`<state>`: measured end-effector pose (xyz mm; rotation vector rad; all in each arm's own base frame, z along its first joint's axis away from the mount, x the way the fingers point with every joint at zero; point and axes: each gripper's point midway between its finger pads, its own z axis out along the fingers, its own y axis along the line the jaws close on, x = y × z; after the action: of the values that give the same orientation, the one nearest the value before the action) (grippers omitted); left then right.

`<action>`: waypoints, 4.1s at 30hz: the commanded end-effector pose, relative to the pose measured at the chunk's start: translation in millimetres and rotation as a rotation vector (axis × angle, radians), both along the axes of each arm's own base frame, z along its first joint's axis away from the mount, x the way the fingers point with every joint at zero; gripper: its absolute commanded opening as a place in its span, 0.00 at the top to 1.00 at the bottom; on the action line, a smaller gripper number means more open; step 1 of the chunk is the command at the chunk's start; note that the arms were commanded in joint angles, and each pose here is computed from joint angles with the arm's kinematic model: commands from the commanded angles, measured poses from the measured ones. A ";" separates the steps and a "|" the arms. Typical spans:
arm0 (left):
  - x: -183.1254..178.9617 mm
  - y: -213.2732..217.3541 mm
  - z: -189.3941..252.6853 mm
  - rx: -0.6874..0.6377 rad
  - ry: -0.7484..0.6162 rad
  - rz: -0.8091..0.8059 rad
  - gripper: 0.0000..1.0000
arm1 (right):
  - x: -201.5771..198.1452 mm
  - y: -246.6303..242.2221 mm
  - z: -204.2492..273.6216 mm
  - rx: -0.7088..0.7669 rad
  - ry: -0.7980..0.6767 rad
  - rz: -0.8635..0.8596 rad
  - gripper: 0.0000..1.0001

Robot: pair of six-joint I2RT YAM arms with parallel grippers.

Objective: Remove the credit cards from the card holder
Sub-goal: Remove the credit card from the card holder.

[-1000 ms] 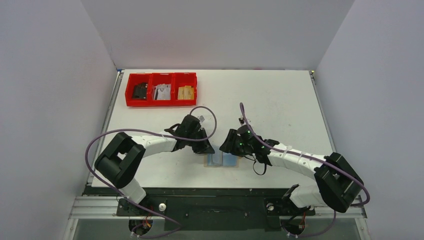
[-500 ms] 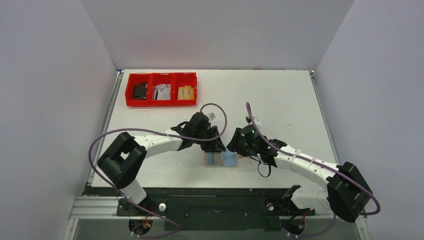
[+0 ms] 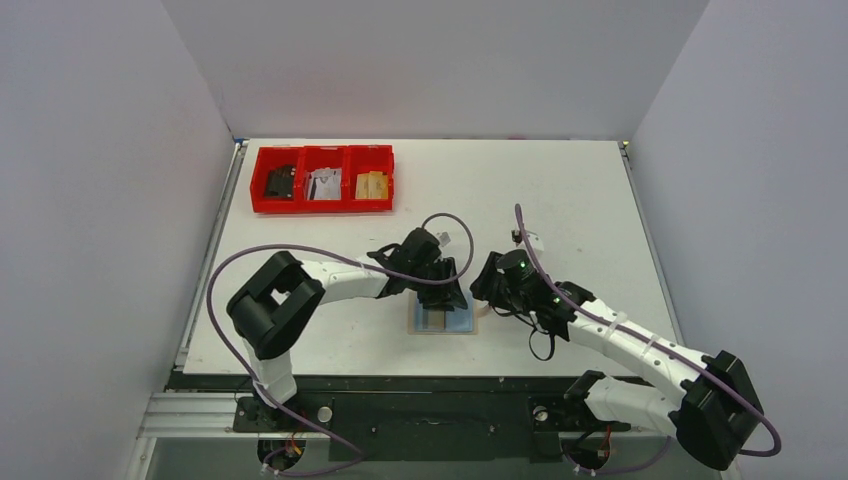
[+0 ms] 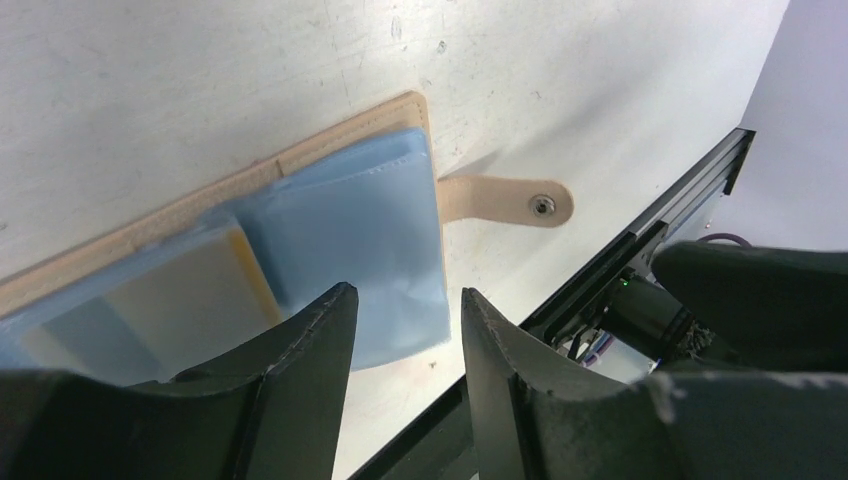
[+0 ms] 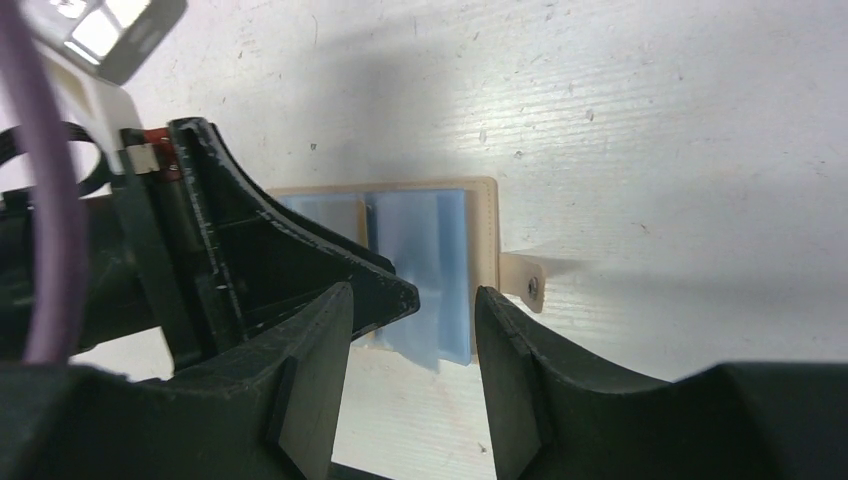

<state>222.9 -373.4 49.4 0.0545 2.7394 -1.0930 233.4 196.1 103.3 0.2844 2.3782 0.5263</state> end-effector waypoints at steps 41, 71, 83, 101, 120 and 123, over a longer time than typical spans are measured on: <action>35.0 158.6 61.0 0.069 -0.160 0.298 0.55 | -7.6 105.6 -58.6 -0.430 0.105 0.243 0.52; 33.8 144.7 50.3 0.051 -0.125 0.260 0.55 | -19.0 82.4 -103.5 -0.417 0.197 0.241 1.00; 24.1 104.9 46.7 -0.006 -0.084 0.176 0.55 | -1.1 90.7 -52.2 0.036 0.080 0.210 1.00; 20.0 61.6 39.8 -0.092 -0.035 0.116 0.54 | -9.7 108.5 -24.0 0.258 0.022 0.287 1.00; 14.4 48.8 15.9 -0.050 -0.013 0.123 0.48 | -10.9 100.1 -34.1 0.199 0.052 0.265 0.77; 16.5 40.7 19.3 -0.069 -0.030 0.119 0.45 | -10.3 94.9 -30.9 0.180 0.042 0.254 0.68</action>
<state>232.5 -310.5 51.9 -0.1506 2.7108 -1.0656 208.4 291.9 51.9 0.0554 2.5104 0.8786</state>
